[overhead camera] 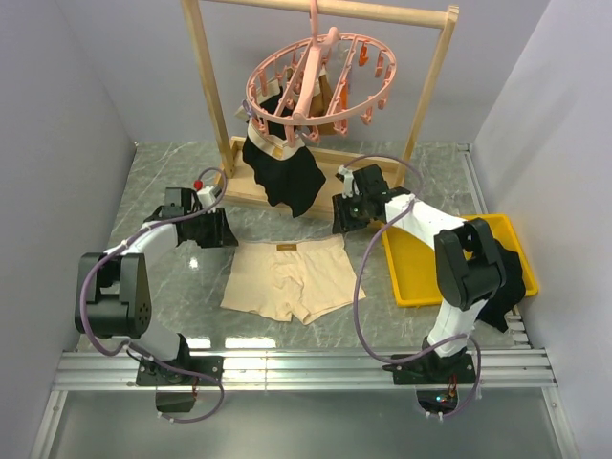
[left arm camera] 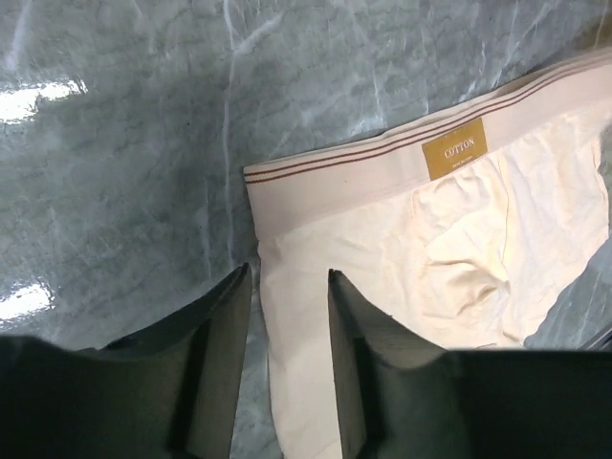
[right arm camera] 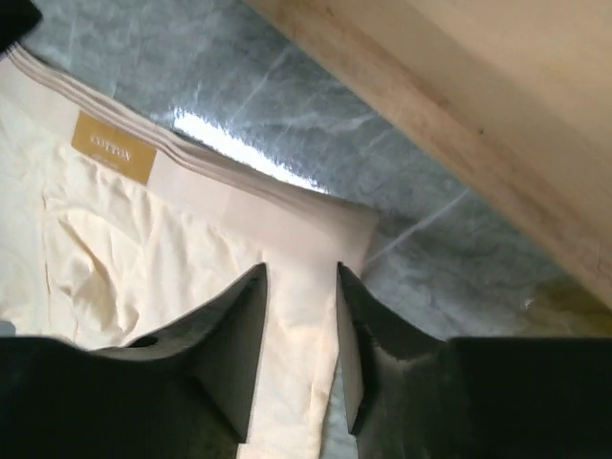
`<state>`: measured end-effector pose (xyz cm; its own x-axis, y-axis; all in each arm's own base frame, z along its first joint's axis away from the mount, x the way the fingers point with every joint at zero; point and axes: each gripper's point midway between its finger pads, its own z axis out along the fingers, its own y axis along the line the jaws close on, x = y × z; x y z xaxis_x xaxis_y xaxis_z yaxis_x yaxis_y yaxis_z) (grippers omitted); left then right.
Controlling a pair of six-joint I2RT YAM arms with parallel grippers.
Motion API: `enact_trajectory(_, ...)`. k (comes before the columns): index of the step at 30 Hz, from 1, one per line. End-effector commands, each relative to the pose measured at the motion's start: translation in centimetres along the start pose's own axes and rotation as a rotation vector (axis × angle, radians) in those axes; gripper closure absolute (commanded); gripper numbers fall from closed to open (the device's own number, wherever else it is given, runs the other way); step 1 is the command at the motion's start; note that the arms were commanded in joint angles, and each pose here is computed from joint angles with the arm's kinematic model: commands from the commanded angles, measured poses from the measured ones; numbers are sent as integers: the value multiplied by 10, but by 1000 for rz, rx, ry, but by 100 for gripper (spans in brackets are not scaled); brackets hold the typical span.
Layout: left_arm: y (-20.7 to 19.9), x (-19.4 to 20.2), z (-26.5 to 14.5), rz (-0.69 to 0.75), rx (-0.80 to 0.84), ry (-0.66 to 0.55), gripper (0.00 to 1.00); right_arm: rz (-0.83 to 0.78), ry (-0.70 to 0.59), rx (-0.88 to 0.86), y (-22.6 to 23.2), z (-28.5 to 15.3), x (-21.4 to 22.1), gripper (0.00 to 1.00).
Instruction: Clip the underwear to the hanger
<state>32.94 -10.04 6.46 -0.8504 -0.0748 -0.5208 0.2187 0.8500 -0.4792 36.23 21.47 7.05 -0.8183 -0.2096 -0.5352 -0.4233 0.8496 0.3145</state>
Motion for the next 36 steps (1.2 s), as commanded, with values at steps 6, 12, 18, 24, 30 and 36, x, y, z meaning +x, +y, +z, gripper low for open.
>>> enact_trajectory(6, -49, -15, -49, 94, 154, -182, 30, 54, 31, -172, 42, -48, 29, 50)
enact_trajectory(12, -94, -53, -99, 187, 242, -367, 16, 109, 145, -263, 56, -31, 88, 47)
enact_trajectory(18, -136, -111, -183, 264, 193, -654, 1, 26, 11, -203, 42, -44, 65, 46)
enact_trajectory(24, -165, -151, -233, 334, 197, -809, 1, -166, -515, -57, 39, -152, -58, 11)
enact_trajectory(30, -198, -164, -234, 434, 320, -830, 1, -292, -820, -24, 63, -244, -126, 0)
enact_trajectory(36, -249, -173, -217, 527, 362, -884, 15, -391, -875, -175, 95, -252, -155, 11)
